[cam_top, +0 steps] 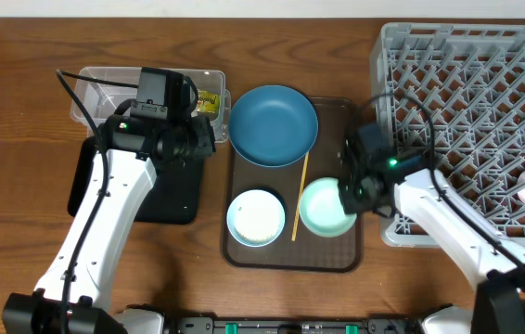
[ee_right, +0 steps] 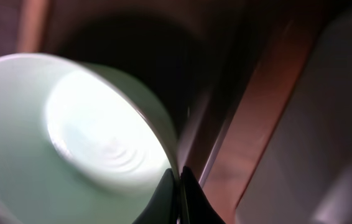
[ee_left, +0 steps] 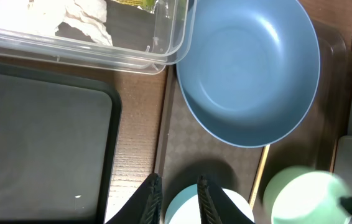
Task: Sort waste into correct bins and load items into the dishwasher rack
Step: 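Grasp the mint-green bowl rim with the right gripper and lift, then carry the green bowl to the rack's right side and set it down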
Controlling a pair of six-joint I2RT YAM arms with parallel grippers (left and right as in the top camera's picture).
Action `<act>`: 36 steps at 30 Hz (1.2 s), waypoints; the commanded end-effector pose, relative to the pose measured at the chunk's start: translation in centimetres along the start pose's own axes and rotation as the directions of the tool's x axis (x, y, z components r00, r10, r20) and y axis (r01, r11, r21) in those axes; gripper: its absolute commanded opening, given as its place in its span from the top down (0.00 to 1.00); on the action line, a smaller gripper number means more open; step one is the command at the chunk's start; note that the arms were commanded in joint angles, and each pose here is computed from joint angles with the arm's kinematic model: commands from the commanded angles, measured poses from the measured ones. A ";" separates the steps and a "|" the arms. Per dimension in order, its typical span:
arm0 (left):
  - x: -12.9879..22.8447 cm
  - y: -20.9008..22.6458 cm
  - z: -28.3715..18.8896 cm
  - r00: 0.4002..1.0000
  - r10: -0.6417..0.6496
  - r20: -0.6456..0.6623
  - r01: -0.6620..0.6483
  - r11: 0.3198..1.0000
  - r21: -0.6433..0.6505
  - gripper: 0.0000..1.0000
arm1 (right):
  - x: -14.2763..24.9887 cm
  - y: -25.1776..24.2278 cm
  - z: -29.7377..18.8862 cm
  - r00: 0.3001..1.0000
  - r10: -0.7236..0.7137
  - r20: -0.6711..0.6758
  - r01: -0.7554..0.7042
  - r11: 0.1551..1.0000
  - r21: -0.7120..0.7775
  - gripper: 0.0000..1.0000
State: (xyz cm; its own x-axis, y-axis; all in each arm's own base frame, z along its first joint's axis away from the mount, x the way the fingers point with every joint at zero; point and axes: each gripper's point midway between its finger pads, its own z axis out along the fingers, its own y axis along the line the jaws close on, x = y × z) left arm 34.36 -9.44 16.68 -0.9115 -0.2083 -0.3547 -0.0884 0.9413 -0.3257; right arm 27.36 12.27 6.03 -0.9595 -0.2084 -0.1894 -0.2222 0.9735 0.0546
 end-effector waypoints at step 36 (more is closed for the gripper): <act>-0.4 0.1 -0.4 1.000 0.007 0.016 -0.006 1.000 -0.009 0.77 | -8.5 -35.4 -24.8 0.740 0.020 0.672 -0.666 0.157 0.729 0.99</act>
State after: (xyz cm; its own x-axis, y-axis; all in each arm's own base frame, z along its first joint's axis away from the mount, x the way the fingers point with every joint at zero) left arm 34.38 -9.38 16.67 -0.9108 -0.2087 -0.3563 -0.0897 0.9422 -0.3227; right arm 39.80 -20.27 30.99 -0.5245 -0.0869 -0.8470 0.7364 0.4530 -0.5025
